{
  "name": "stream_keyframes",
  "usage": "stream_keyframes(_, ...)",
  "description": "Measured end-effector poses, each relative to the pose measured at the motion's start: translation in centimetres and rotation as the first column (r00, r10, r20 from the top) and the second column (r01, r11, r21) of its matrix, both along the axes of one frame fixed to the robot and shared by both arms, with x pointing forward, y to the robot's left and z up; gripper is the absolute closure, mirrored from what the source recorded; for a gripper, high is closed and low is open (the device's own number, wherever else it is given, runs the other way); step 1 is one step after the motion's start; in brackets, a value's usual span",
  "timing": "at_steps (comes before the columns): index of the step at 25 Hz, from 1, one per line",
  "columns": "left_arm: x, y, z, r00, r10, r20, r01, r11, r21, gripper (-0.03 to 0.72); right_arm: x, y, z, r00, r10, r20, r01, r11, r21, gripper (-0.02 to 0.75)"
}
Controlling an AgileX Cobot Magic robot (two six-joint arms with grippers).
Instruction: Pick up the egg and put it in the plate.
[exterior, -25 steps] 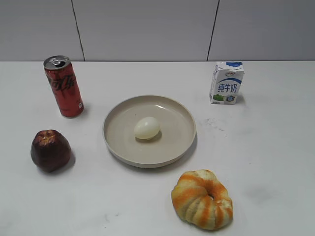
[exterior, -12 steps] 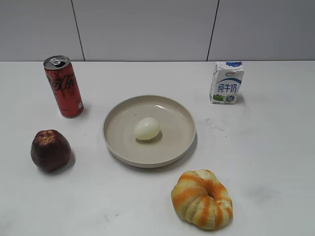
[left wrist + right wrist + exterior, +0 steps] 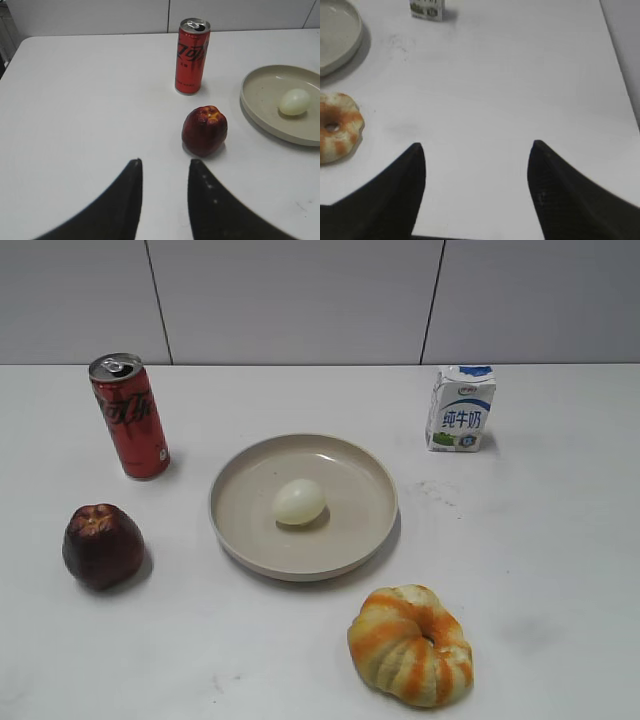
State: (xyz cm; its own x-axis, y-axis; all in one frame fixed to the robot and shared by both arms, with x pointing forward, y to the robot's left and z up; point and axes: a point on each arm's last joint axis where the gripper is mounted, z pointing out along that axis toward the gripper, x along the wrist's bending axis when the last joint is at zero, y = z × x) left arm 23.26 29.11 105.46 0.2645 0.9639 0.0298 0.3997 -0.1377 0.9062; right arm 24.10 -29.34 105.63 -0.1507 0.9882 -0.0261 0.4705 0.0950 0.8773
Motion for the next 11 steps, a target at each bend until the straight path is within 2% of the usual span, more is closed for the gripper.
stream_keyframes(3, 0.0, 0.0, 0.0, 1.0, 0.0, 0.0, 0.0, 1.0, 0.0, 0.459, -0.83, -0.07, -0.02, 0.999, -0.001, 0.051, 0.0, 1.0, 0.003, 0.252)
stream_keyframes(11, 0.0, 0.0, 0.0, 1.0, 0.0, 0.0, 0.0, 1.0, 0.0, 0.459, -0.88, -0.09, -0.05, 0.999, -0.002, 0.054, 0.002, 1.0, 0.002, 0.254)
